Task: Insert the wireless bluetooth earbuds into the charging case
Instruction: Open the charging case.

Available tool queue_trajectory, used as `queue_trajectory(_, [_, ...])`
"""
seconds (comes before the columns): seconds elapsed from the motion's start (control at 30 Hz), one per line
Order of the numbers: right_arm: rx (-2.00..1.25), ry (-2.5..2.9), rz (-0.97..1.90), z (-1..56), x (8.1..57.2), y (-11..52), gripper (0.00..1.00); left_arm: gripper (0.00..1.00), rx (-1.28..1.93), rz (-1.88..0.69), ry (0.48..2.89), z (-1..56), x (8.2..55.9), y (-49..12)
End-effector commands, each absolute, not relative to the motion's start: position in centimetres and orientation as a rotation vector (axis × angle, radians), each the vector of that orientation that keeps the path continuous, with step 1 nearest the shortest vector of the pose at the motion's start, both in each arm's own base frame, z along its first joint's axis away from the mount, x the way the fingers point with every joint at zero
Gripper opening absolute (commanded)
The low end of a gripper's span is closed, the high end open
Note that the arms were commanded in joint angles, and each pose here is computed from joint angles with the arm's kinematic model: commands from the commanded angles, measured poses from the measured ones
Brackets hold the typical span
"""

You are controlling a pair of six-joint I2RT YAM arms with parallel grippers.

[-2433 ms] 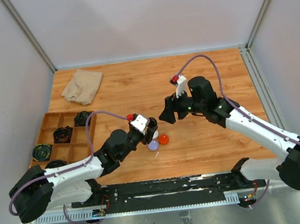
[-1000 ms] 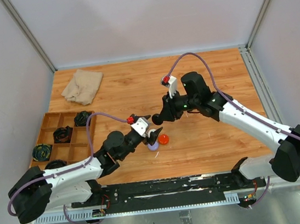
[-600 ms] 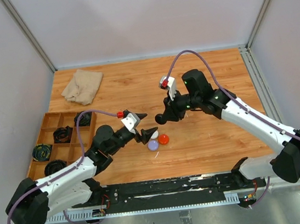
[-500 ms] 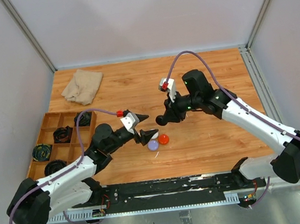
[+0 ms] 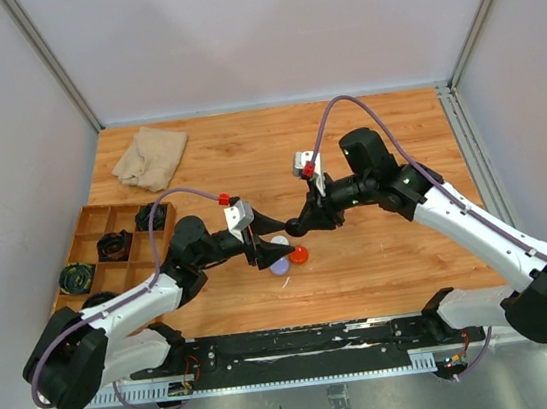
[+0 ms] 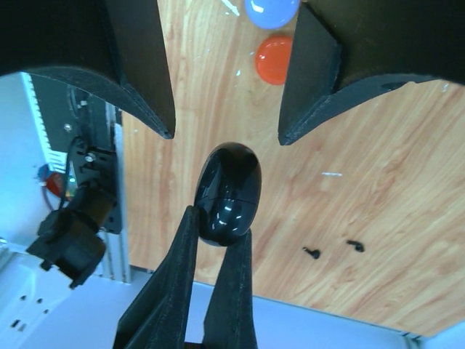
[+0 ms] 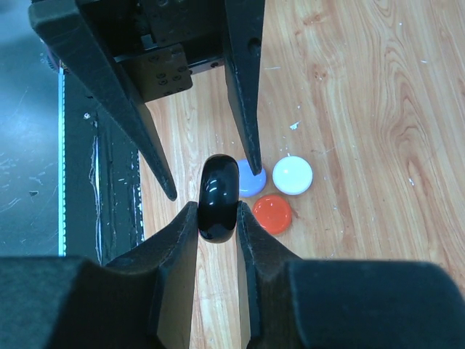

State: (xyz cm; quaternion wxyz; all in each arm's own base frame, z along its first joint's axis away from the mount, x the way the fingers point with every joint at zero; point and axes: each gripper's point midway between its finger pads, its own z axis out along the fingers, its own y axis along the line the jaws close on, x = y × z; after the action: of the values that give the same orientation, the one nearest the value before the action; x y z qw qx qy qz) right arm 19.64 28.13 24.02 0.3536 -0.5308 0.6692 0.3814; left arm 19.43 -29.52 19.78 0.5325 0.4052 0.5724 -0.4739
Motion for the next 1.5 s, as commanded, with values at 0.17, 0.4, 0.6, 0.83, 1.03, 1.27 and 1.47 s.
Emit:
queue_trajectory(0.17, [-1.431, 1.600, 1.011, 26.2, 18.5, 28.0, 0.05, 0.54, 0.988, -1.320, 1.241, 23.1, 17.6, -30.6])
queue_trajectory(0.4, [-1.445, 1.601, 1.002, 26.0, 18.4, 27.8, 0.05, 0.45, 0.978, -1.372, 1.258, 22.9, 17.5, -30.7])
queue_trajectory(0.6, [-1.460, 1.604, 1.003, 25.9, 18.2, 27.8, 0.05, 0.43, 0.961, -1.374, 1.261, 23.2, 17.6, -30.5])
queue_trajectory(0.83, [-1.474, 1.609, 1.006, 25.7, 17.9, 28.1, 0.05, 0.43, 0.956, -1.375, 1.261, 23.4, 17.6, -30.5])
queue_trajectory(1.03, [-1.478, 1.618, 1.002, 25.6, 18.0, 28.2, 0.05, 0.42, 0.960, -1.373, 1.268, 23.3, 17.6, -30.5])
queue_trajectory(1.27, [-1.489, 1.629, 0.996, 25.4, 18.0, 28.5, 0.05, 0.41, 0.964, -1.378, 1.266, 23.3, 17.6, -30.6])
queue_trajectory(1.47, [-1.499, 1.638, 0.987, 25.4, 18.0, 28.7, 0.05, 0.41, 0.965, -1.383, 1.264, 23.3, 17.6, -30.6])
